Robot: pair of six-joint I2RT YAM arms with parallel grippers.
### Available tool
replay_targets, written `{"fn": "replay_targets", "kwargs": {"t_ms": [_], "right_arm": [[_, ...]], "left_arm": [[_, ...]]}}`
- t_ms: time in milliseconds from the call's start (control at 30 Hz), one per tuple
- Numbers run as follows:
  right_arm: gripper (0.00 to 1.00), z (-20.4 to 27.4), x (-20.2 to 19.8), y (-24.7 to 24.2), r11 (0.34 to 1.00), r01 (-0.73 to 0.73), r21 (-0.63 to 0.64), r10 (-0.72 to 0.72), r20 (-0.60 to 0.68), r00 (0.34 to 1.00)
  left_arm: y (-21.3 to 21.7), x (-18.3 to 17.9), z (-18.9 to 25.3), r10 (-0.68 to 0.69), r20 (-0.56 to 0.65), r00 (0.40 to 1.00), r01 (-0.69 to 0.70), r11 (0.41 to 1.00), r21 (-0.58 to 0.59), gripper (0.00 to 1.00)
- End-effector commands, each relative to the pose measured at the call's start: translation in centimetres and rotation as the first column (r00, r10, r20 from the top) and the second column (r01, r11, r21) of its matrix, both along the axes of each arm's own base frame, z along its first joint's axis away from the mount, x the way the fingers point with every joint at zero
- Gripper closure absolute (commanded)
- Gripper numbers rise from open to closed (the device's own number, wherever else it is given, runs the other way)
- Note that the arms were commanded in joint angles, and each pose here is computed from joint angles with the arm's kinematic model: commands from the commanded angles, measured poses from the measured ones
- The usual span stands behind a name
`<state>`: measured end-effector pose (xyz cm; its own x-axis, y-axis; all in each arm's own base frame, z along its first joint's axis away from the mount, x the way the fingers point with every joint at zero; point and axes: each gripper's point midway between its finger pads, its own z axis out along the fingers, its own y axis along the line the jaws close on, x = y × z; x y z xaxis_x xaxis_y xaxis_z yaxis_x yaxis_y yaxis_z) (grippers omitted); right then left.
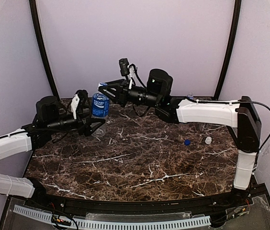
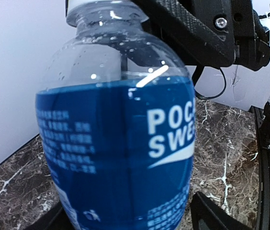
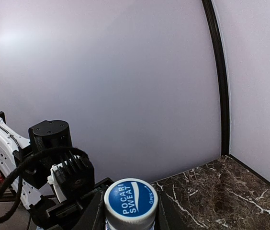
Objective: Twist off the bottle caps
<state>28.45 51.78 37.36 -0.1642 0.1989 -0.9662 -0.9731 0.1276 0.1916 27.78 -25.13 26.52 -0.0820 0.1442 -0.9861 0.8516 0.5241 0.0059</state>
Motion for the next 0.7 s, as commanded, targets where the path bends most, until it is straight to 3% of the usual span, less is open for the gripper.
{"fn": "replay_targets", "kwargs": {"t_ms": [0,200,300,433,667], "right_arm": [[1.0,3.6,-1.0,-1.4,0.996,0.012,0.088,-0.016,0.052,0.999],[1.0,3.4,-1.2,-1.2,0.995,-0.007,0.1,0.004,0.034,0.999],[1.0,3.7,-1.2,-1.1,0.993,-0.011,0.116,0.008,0.033,0.999],[1.0,4.1,-1.3,-1.3,0.992,-0.013,0.123,0.008,0.041,0.999],[1.0,4.0,-1.4,-1.4,0.993,-0.013,0.119,0.009,0.039,0.999]], "left_arm": [[-0.6,-0.4,0.4,-0.017,-0.01,1.0,0.017,1.0,-0.007,0.27],[-0.9,-0.3,1.4,-0.032,0.022,0.999,0.032,0.999,-0.016,0.33],[-1.0,-0.1,1.7,-0.024,0.036,0.999,0.025,0.999,-0.024,0.18],[-0.8,0.5,1.9,0.007,0.041,0.999,-0.006,1.0,-0.025,0.13],[-0.8,0.5,1.9,0.008,0.053,0.999,-0.007,1.0,-0.019,0.35]]}}
